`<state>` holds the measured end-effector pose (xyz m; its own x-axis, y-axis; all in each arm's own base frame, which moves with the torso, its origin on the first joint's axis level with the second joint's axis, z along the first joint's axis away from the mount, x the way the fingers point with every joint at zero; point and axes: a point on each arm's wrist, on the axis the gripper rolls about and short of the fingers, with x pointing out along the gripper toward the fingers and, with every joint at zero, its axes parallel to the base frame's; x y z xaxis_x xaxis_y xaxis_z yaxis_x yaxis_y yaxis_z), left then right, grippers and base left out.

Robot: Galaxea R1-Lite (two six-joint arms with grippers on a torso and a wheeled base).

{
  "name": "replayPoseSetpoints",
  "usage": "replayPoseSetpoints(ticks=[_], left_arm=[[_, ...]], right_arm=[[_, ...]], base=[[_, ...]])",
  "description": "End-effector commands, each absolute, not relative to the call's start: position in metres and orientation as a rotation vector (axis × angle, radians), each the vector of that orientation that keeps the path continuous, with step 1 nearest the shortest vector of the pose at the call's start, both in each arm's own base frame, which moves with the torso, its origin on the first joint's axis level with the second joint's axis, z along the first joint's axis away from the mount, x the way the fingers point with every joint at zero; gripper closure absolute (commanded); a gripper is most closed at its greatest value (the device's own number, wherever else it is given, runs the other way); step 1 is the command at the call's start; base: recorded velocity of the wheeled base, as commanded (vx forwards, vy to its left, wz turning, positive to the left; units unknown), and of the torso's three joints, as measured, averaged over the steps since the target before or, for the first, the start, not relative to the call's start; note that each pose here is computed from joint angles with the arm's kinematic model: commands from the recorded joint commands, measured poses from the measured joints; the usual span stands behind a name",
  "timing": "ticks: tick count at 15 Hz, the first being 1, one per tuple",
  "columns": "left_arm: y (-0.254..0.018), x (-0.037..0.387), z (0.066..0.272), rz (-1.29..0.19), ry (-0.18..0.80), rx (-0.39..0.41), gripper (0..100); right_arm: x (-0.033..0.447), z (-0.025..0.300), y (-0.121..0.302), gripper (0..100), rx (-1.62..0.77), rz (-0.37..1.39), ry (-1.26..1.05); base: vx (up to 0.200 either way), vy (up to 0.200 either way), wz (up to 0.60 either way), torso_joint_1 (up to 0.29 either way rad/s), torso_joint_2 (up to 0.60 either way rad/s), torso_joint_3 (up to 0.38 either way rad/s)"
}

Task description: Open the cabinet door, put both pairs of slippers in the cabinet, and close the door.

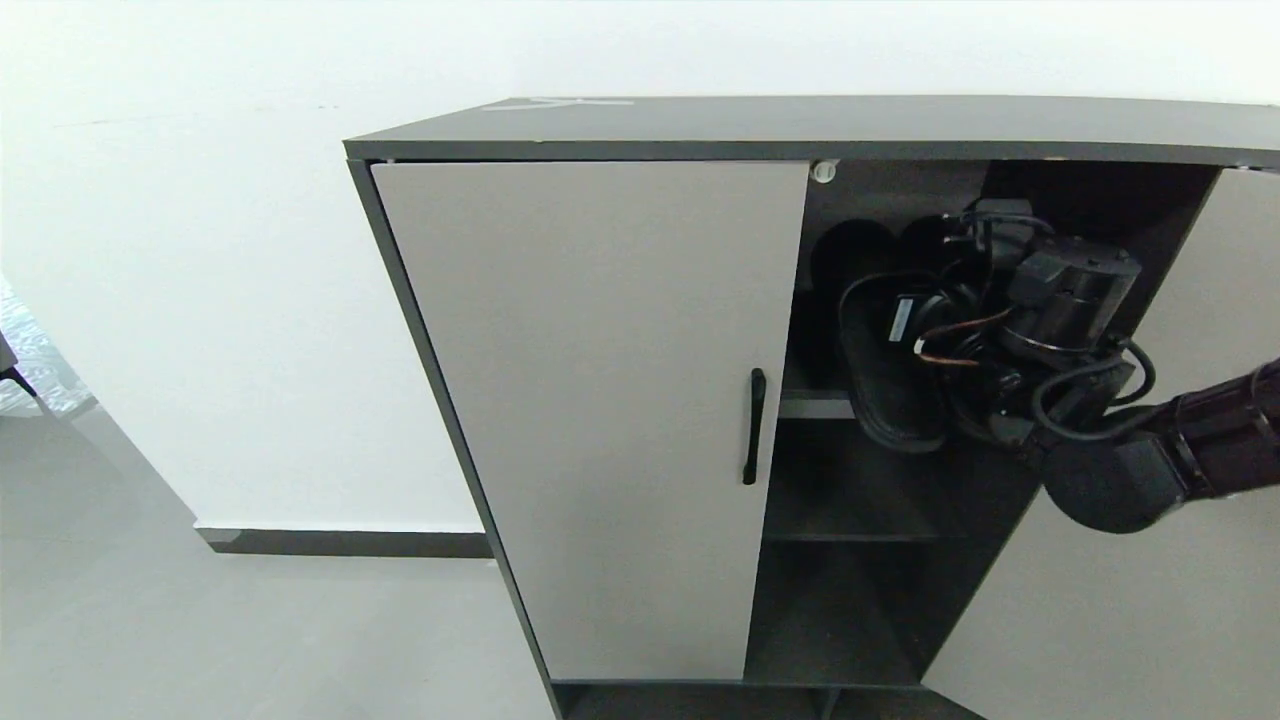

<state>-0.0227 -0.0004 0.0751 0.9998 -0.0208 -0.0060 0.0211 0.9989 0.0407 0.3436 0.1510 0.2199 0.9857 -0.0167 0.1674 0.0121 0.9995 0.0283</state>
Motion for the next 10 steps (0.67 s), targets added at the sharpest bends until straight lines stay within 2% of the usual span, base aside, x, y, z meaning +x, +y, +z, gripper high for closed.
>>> replayPoseSetpoints(ticks=[1,10], left_arm=[[0.0,-0.023,0.075,-0.022,0.007,0.04,100],[0.0,-0.023,0.075,-0.02,0.007,0.034,100]], right_arm=[[0.373,0.218,0.148,100,0.019,-0.05,-0.159],[0.419,0.192,0.16,100,-0.002,-0.062,-0.098]], base=[[0.0,0.0,0.0,0.0,0.0,0.0],[0.0,0.0,0.0,0.0,0.0,0.0]])
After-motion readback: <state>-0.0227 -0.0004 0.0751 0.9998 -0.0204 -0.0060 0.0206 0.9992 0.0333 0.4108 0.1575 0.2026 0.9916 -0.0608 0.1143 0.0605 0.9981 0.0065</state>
